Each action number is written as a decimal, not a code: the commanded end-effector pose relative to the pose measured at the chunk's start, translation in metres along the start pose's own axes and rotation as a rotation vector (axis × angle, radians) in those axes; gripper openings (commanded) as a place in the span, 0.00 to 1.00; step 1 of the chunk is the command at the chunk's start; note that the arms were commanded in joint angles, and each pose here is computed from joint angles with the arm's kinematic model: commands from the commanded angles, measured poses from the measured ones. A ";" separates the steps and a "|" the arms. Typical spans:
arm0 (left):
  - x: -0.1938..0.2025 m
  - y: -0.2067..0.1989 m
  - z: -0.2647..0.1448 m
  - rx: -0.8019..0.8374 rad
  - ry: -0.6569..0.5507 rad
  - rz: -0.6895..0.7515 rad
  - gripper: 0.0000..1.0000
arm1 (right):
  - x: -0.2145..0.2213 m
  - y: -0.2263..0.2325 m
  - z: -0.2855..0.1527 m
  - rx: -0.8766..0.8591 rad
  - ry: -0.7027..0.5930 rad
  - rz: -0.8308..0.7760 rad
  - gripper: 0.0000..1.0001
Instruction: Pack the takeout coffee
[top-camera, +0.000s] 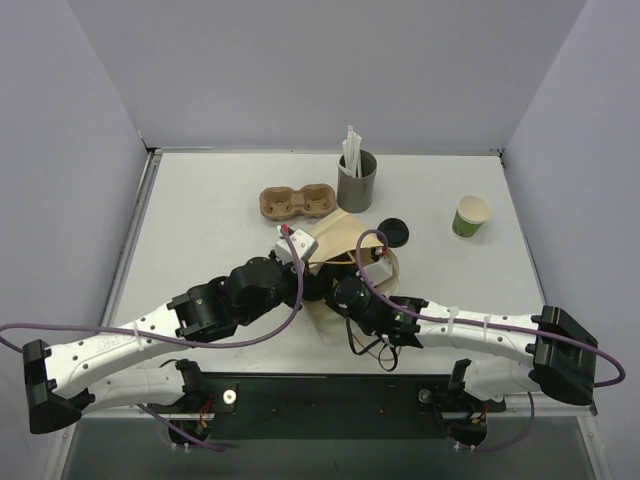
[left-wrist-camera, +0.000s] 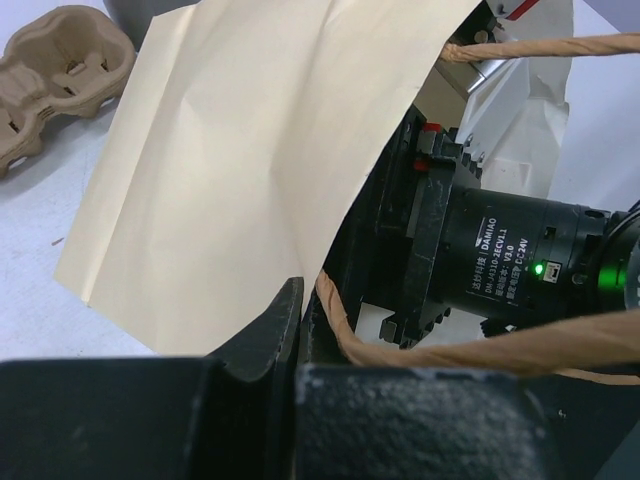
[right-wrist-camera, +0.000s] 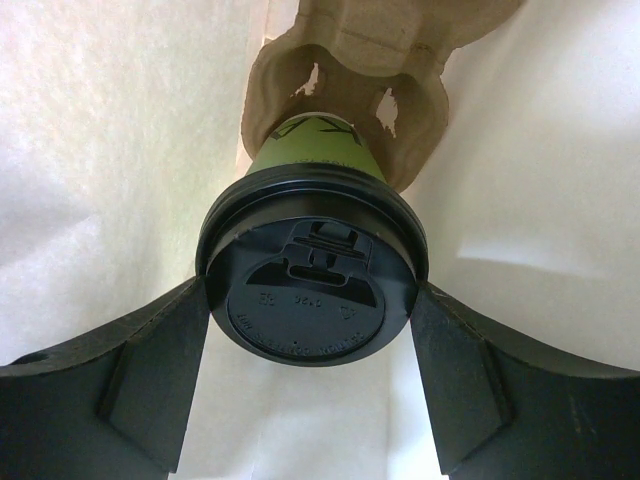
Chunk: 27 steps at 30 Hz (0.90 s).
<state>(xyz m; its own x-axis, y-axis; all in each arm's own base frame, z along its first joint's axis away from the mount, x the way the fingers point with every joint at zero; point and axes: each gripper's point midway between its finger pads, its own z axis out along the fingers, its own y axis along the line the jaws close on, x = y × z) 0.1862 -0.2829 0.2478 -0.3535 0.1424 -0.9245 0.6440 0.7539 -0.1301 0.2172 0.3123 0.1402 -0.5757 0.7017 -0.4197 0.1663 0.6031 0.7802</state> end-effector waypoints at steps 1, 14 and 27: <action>-0.016 -0.012 -0.015 0.089 -0.048 -0.029 0.00 | -0.015 0.011 -0.002 -0.043 -0.078 0.024 0.56; 0.017 -0.019 -0.028 0.197 0.004 0.059 0.00 | -0.002 0.000 -0.002 -0.056 -0.083 -0.051 0.56; 0.019 0.003 -0.028 0.077 0.011 0.343 0.00 | -0.001 0.007 -0.002 -0.072 -0.094 -0.116 0.56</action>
<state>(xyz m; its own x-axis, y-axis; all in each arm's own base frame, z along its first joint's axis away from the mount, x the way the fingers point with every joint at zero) 0.1602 -0.2690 0.2331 -0.1931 0.3053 -0.9325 0.7720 0.6338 0.0477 0.2011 0.3204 0.1323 -0.5923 0.6236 -0.5103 0.0510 0.6610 0.7486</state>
